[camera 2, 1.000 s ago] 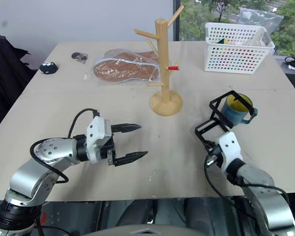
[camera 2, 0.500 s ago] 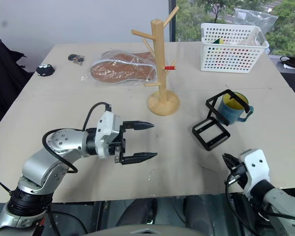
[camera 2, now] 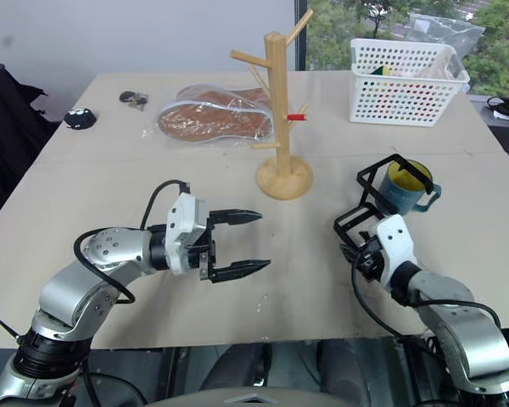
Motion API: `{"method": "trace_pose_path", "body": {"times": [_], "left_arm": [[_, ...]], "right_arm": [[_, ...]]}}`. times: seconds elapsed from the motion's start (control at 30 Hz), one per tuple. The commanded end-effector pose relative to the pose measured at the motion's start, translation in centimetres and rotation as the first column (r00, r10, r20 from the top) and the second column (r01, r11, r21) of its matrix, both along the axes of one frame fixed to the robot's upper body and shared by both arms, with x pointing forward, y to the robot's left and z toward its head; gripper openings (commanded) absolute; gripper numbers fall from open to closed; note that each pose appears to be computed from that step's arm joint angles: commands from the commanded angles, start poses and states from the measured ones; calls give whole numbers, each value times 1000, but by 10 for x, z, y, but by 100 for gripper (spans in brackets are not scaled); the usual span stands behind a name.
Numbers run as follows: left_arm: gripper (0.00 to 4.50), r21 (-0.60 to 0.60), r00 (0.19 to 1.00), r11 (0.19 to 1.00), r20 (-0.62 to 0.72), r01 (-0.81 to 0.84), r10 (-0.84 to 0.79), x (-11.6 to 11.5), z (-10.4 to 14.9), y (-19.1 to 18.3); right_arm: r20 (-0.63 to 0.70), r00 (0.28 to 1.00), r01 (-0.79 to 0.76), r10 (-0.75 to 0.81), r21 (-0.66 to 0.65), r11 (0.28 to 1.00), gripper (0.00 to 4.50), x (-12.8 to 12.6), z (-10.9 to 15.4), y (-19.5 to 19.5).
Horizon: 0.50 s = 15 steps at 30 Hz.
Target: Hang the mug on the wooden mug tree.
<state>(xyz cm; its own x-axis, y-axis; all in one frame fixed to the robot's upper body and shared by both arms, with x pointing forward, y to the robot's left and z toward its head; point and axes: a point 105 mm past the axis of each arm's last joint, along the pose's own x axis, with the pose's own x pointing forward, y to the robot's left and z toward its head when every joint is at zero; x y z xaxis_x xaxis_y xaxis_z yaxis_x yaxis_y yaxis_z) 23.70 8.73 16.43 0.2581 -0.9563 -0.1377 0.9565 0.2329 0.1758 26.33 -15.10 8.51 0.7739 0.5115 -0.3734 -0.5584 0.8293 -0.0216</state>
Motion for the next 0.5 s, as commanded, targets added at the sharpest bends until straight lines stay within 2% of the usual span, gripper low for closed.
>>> {"method": "trace_pose_path", "body": {"times": [0.03, 0.1, 0.13, 0.2, 0.37, 0.5], "left_arm": [[450, -18, 999, 1000, 50, -1, 1, -6, 11, 0], [450, -18, 999, 1000, 50, -5, 5, -7, 11, 0], [450, -20, 999, 1000, 50, -6, 7, -7, 11, 0], [450, -20, 999, 1000, 50, -8, 9, -8, 11, 0], [450, -16, 999, 1000, 46, -3, 4, -8, 9, 0], [450, -15, 999, 1000, 42, 8, -7, -7, 9, 0]], "right_arm": [[20, 1000, -6, 7, -50, 999, 131, 5, 2, -3], [32, 999, -12, 14, -61, 998, 29, 7, 4, -3], [37, 999, -17, 20, -62, 998, 2, 7, 5, -2], [55, 998, -27, 32, -80, 996, 2, 6, 8, 0], [154, 986, -33, 70, -231, 972, 2, -1, 18, -6], [183, 982, -1, 48, -251, 968, 2, -8, 22, -10]]}}
